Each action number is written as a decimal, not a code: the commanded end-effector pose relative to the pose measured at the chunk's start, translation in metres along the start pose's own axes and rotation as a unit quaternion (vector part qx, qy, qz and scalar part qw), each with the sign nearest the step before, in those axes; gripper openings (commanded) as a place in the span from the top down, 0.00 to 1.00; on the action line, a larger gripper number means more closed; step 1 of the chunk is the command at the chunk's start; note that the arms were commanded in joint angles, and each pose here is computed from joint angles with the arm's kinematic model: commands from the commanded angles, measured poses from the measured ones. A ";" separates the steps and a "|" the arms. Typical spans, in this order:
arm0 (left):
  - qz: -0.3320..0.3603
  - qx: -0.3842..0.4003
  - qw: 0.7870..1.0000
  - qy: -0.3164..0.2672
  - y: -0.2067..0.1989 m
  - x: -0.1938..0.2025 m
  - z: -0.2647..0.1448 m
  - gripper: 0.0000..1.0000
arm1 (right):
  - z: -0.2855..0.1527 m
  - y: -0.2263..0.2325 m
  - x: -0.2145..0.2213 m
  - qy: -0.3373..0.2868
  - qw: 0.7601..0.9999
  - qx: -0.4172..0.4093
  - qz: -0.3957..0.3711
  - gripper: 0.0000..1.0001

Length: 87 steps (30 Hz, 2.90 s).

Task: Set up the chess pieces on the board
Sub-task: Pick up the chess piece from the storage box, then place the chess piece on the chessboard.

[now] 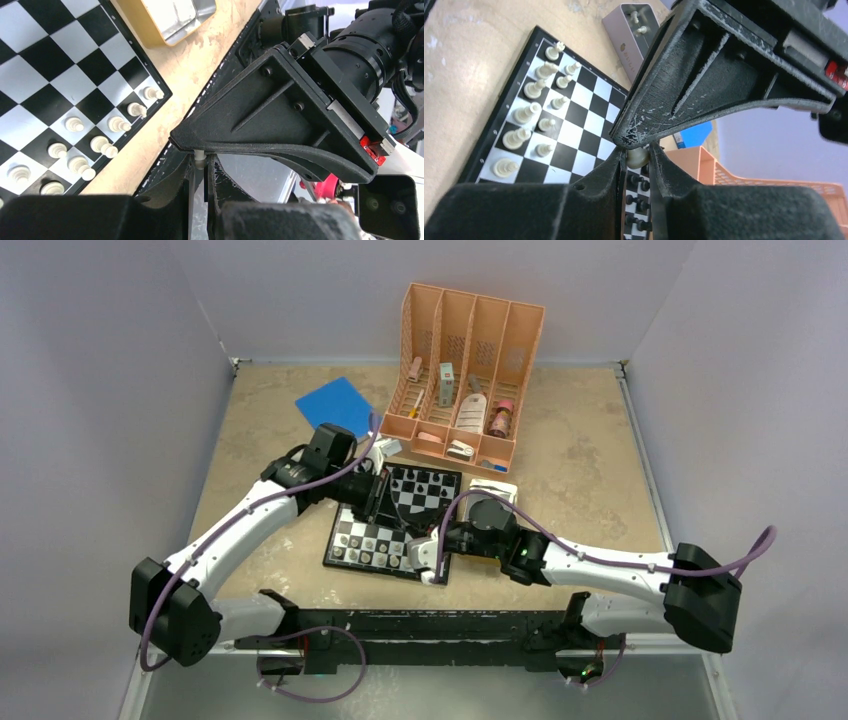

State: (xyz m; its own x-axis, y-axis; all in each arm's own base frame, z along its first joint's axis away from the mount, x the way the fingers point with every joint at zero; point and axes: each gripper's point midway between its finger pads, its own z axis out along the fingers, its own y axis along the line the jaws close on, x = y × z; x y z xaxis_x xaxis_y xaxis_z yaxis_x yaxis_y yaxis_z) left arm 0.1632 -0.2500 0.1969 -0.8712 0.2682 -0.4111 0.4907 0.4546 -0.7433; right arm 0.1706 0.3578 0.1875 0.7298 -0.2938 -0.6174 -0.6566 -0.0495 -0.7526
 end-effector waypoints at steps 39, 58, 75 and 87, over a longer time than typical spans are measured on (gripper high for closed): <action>0.072 -0.172 0.973 -0.139 0.019 -0.075 -0.027 1.00 | -0.050 -0.078 -0.044 -0.069 0.881 0.215 0.415 0.01; 0.014 -0.281 0.960 0.001 0.069 -0.015 0.070 1.00 | -0.185 -0.132 -0.073 -0.118 0.773 0.369 0.502 0.01; -0.012 -0.306 0.952 0.028 0.105 0.020 0.087 1.00 | -0.201 -0.134 -0.073 -0.123 0.767 0.388 0.496 0.01; -0.006 -0.304 0.952 0.042 0.108 0.025 0.091 1.00 | -0.198 -0.131 -0.068 -0.106 0.771 0.387 0.495 0.01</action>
State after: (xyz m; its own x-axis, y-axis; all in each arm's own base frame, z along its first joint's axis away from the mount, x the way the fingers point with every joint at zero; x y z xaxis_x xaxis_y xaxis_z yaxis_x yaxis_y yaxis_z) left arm 0.1884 -0.2636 0.0547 -0.8978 0.3136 -0.3091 0.4014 0.8715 -0.2817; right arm 0.1703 0.2013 0.3563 -0.0105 0.3142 -0.9493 -0.6676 0.7046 0.2405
